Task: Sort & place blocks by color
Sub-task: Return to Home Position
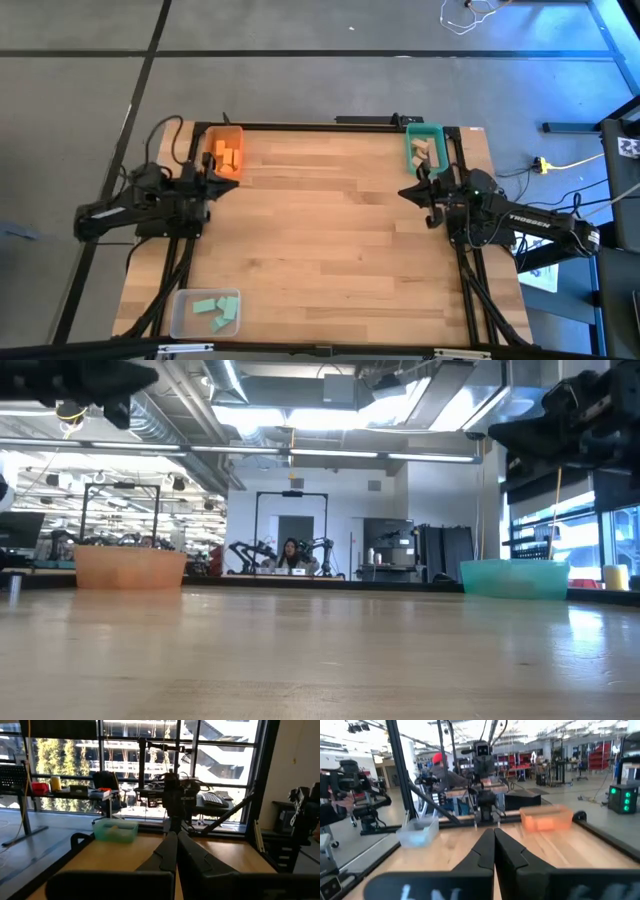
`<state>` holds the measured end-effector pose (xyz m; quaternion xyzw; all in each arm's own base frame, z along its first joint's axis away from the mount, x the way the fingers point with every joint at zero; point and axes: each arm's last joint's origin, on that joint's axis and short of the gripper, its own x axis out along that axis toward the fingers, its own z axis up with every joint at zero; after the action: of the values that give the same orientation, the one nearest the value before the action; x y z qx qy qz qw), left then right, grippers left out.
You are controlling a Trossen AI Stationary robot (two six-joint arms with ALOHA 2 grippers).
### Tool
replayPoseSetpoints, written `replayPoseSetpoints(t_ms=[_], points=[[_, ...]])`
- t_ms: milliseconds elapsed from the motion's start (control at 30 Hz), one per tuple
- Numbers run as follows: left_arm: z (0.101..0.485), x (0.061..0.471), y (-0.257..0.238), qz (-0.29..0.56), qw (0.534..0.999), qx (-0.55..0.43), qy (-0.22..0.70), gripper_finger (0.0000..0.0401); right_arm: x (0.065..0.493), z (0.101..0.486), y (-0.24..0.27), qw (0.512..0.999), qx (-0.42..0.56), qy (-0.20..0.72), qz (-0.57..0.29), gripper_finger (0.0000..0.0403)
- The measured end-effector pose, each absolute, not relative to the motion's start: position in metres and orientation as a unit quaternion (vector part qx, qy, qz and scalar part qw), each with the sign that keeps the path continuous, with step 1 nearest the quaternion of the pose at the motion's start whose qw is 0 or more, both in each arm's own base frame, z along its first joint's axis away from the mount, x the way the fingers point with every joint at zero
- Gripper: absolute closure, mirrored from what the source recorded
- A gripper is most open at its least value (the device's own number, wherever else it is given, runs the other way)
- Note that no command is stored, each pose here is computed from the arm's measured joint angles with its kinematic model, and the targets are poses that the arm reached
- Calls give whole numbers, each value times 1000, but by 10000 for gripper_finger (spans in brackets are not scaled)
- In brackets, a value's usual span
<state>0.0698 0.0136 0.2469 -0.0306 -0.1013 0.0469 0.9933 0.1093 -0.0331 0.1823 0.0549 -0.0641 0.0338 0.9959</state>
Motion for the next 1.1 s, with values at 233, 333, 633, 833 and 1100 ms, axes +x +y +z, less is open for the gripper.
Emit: replayPoseSetpoints(t_ms=[233, 333, 633, 833, 1100], points=[[222, 81, 17, 52, 994, -34, -88, 401, 109, 180, -33, 996, 58, -55, 37, 403], [210, 86, 18, 51, 994, -33, -94, 401, 109, 180, -33, 996, 62, -55, 38, 403], [180, 94, 20, 49, 995, -36, -77, 401, 109, 180, -32, 996, 59, -53, 47, 403], [179, 94, 20, 51, 996, -30, -72, 401, 110, 174, -33, 996, 75, -25, 44, 403], [175, 95, 20, 55, 997, -11, -52, 401, 110, 172, -33, 996, 80, -14, 43, 402]])
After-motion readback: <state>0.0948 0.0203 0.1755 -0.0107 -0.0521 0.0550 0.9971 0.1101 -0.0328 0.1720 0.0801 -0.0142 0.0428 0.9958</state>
